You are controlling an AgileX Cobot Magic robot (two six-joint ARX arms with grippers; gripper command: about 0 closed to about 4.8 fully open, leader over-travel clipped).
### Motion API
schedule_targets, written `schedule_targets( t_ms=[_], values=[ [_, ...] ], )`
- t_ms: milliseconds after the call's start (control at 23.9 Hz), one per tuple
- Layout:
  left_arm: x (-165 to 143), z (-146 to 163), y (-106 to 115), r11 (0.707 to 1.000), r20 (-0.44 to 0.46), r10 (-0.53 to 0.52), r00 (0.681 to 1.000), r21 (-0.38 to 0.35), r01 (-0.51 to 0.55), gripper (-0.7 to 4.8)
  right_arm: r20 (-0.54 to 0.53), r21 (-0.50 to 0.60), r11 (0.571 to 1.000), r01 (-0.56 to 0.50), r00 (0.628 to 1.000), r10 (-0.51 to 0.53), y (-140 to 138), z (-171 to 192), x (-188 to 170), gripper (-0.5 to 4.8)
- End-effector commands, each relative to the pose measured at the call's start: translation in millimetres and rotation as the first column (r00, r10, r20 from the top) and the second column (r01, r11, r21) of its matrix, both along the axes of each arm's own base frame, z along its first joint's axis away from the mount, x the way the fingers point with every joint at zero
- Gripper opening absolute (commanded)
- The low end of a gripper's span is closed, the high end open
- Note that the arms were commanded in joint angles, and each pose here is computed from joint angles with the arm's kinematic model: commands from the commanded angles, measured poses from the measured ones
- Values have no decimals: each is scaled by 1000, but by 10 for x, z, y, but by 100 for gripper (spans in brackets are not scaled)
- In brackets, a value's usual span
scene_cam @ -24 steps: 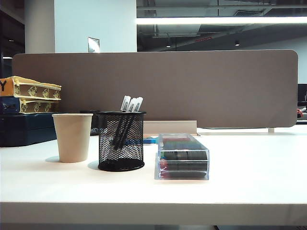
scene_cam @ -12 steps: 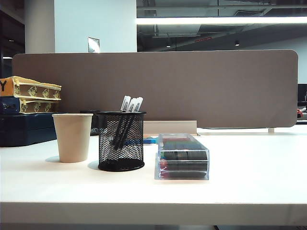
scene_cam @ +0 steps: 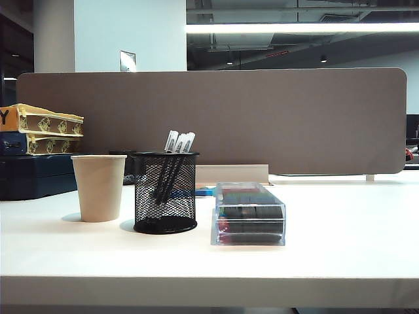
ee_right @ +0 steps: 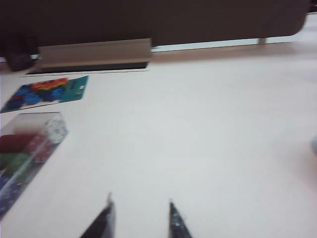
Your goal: Pick up one pen and put it in the pen container.
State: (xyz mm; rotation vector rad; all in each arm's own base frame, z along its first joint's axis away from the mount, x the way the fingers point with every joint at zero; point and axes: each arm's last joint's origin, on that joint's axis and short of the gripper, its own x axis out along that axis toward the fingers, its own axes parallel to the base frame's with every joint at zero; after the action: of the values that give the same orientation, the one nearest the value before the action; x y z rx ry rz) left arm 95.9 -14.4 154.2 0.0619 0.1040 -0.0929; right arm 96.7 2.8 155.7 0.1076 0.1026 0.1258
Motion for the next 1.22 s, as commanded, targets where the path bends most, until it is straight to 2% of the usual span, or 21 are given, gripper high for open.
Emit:
schedule_targets(
  t_ms=[42, 503, 629, 755, 796, 922, 964, 1090, 1216],
  values=[
    [1, 26, 20, 997, 19, 72, 997, 0, -72, 180, 29, -30, 997, 66, 997, -66, -21, 11, 5, 134],
    [2, 183, 19, 997, 175, 74, 982, -39, -68, 179, 77, -28, 997, 68, 995, -66, -22, 57, 7, 134],
    [-1, 206, 19, 997, 195, 73, 978, -45, -65, 178, 129, -25, 997, 69, 989, -66, -22, 108, 7, 132],
    [-1, 209, 19, 997, 198, 71, 978, -45, -64, 178, 161, -23, 997, 69, 985, -65, -22, 141, 5, 85],
    [-1, 210, 19, 997, 199, 71, 977, -46, -64, 175, 168, -23, 997, 70, 984, -65, -22, 149, 4, 84],
    [-1, 210, 19, 997, 199, 71, 977, -45, -63, 77, 169, -23, 997, 70, 984, -65, -22, 153, 3, 81],
    [-1, 210, 19, 997, 199, 70, 977, -46, -62, 45, 169, -23, 997, 69, 983, -64, -21, 153, 3, 43],
    [-1, 208, 19, 997, 198, 71, 978, -45, -63, 2, 168, -23, 997, 67, 984, -63, -21, 153, 3, -6],
    [-1, 209, 19, 997, 198, 71, 978, -46, -64, -6, 168, -21, 998, 62, 984, -57, -19, 152, 3, -5]
  ],
)
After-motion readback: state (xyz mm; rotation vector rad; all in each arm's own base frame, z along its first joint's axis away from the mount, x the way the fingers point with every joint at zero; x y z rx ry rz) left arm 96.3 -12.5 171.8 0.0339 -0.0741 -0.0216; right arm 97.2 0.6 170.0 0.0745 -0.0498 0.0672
